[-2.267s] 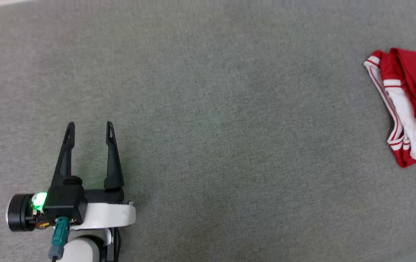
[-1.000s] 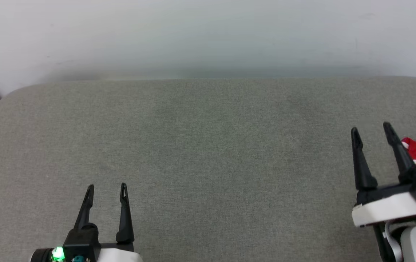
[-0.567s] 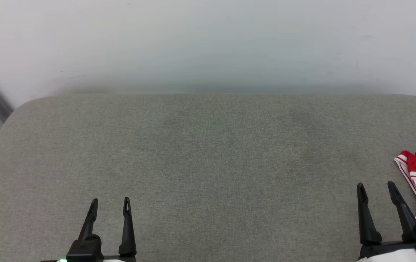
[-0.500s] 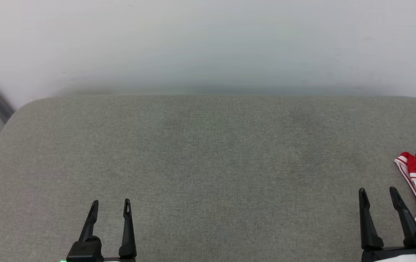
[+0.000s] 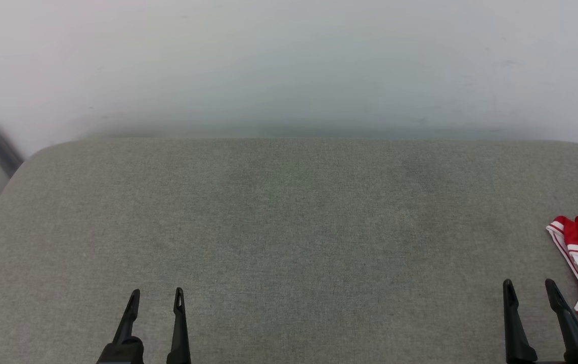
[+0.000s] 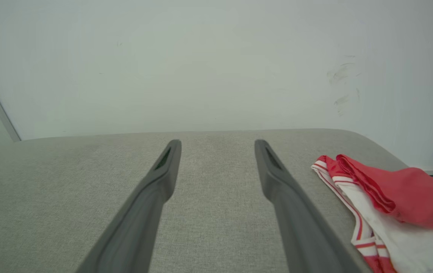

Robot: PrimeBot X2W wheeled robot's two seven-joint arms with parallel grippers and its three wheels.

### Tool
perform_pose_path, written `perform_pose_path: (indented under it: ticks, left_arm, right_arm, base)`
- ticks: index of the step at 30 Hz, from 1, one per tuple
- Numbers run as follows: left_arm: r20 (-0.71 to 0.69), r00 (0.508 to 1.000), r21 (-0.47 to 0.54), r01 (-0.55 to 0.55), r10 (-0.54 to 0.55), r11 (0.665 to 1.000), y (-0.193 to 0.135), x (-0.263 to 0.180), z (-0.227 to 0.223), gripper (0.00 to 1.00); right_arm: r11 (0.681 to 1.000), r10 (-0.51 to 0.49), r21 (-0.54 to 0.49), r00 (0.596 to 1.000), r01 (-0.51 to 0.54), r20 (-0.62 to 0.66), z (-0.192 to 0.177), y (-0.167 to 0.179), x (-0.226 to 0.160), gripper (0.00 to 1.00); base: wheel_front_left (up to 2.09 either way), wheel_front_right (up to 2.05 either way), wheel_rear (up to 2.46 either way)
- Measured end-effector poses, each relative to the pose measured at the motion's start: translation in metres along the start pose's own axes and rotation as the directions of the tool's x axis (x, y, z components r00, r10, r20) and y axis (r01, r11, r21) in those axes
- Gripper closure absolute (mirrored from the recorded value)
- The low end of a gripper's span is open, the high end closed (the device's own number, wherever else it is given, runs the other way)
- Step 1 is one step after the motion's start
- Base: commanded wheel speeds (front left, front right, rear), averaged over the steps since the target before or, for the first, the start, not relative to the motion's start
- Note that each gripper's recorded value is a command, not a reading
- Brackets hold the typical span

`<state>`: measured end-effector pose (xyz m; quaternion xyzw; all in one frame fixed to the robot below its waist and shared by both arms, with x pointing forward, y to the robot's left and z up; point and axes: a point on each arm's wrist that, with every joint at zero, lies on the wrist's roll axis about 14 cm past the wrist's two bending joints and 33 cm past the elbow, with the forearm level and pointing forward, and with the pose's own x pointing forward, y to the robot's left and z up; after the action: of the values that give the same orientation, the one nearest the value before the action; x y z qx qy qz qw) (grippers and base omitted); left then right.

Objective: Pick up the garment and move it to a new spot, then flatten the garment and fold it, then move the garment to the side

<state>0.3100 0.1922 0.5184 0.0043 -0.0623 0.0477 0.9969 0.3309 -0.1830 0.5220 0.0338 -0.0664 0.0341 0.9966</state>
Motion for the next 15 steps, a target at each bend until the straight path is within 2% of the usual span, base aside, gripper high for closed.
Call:
perform_pose_path:
  ticks: [2, 3, 9, 15]
  left_arm:
    - [-0.003, 1.000, 0.000, 0.000, 0.000, 1.000, 0.000, 0.000, -0.001, 0.00]
    - [-0.003, 1.000, -0.004, 0.001, -0.001, 1.000, 0.000, 0.000, -0.001, 1.00]
    - [-0.073, 0.997, 0.000, -0.003, 0.003, 1.000, 0.001, -0.007, -0.021, 1.00]
    - [-0.114, 0.993, -0.117, -0.034, 0.021, 0.993, 0.004, -0.008, -0.029, 1.00]
  right_arm:
    - [1.000, 0.003, 0.005, 1.000, -0.003, -0.002, -0.001, 0.001, 0.000, 0.00]
    - [1.000, 0.005, 0.005, 1.000, -0.005, -0.003, -0.001, 0.002, 0.000, 1.00]
    - [1.000, 0.003, 0.013, 0.998, -0.002, -0.061, -0.019, 0.002, -0.004, 1.00]
    - [0.992, -0.025, 0.121, 0.996, 0.036, -0.087, -0.025, -0.002, -0.005, 1.00]
  base:
    - [0.00, 0.00, 0.00]
    - [0.00, 0.00, 0.00]
    - [0.00, 0.00, 0.00]
    - [0.00, 0.00, 0.00]
